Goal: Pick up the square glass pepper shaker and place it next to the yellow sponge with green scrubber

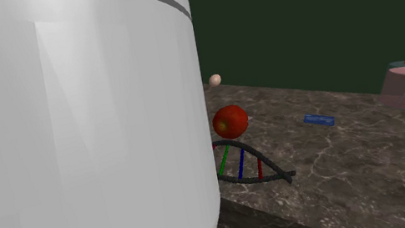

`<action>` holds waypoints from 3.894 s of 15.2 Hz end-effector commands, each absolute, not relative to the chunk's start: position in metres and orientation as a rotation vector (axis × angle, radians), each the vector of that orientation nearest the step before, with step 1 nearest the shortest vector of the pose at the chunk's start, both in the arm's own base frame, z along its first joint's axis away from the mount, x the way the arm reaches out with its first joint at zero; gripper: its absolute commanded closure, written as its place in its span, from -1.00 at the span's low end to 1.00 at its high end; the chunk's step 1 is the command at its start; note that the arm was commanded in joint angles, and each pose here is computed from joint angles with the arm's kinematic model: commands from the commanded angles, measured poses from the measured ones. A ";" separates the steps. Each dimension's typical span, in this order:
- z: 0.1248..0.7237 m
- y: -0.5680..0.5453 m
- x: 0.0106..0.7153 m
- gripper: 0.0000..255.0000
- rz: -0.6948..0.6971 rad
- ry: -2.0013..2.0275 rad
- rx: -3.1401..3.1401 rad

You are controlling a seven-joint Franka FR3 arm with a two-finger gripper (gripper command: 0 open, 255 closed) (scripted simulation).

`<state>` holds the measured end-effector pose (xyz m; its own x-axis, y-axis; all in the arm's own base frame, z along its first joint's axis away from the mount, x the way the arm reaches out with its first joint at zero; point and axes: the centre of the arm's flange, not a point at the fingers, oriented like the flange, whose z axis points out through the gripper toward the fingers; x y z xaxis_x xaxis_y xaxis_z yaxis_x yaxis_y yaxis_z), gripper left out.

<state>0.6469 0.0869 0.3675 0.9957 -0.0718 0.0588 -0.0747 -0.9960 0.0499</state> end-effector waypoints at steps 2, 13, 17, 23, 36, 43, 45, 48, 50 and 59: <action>0.383 0.087 0.646 1.00 0.088 -0.113 3.086; 0.441 0.087 0.646 1.00 0.088 -0.113 3.086; 0.462 0.087 0.646 1.00 0.088 -0.113 3.086; 0.494 0.087 0.646 1.00 0.088 -0.113 3.086; 0.527 0.155 0.606 1.00 0.088 -0.113 3.086; 0.527 0.235 0.558 1.00 0.088 -0.113 3.086; 0.527 0.257 0.545 1.00 0.088 -0.113 3.086; 0.528 0.291 0.524 1.00 0.088 -0.113 3.086; 0.528 0.314 0.511 1.00 0.088 -0.113 3.086; 0.528 0.416 0.450 1.00 0.088 -0.113 3.086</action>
